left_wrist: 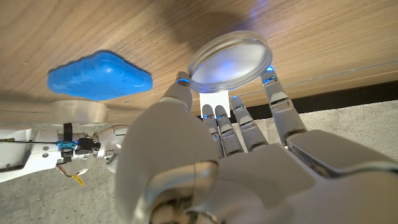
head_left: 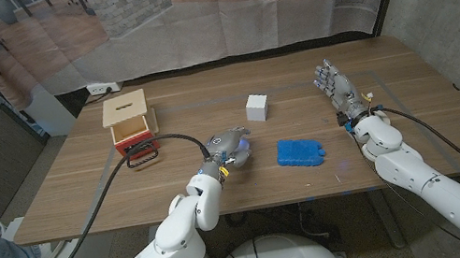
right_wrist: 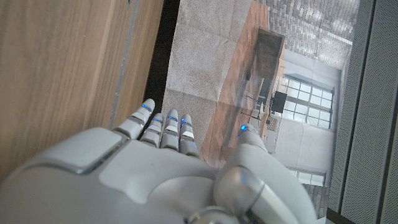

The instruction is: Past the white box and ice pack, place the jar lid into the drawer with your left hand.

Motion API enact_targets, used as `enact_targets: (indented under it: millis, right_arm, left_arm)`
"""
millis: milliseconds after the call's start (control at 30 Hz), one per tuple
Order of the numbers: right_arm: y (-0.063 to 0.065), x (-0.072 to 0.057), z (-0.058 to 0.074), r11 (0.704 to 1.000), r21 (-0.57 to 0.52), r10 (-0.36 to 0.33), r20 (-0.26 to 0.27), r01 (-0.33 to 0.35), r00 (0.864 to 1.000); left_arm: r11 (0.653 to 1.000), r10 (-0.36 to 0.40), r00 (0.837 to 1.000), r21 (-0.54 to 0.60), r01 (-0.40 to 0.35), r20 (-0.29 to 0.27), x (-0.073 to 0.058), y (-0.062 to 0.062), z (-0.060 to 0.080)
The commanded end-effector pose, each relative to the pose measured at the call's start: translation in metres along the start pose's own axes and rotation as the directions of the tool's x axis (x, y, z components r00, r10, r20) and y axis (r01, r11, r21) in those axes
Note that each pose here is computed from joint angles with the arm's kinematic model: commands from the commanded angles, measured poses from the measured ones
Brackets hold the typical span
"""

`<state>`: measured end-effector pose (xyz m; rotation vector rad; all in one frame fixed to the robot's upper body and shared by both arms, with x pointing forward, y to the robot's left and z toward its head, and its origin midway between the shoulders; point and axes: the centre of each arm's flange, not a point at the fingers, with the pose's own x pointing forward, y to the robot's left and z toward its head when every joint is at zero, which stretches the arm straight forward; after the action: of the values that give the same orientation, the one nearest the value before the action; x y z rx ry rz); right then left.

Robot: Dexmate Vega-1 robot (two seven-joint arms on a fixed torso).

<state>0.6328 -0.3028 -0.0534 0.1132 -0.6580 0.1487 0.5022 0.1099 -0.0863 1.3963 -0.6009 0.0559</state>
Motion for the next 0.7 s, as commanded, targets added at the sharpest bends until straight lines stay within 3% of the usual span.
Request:
enact_targets:
  millis: [33,700]
  right_arm:
    - [0.002,0.000,0.004,1.000,-0.008,0.002,0.004,-0.002,1.000]
    - [0.005,0.002,0.012,1.000,-0.017,0.010,0.017,-0.009,1.000]
  left_arm:
    - [1.000,0.003,1.000,0.001,-0.003,0.005,0.000,0.006,0.000]
    - [1.000,0.021,1.000,0.001,-0.021,0.010,-0.002,0.022,-0.004]
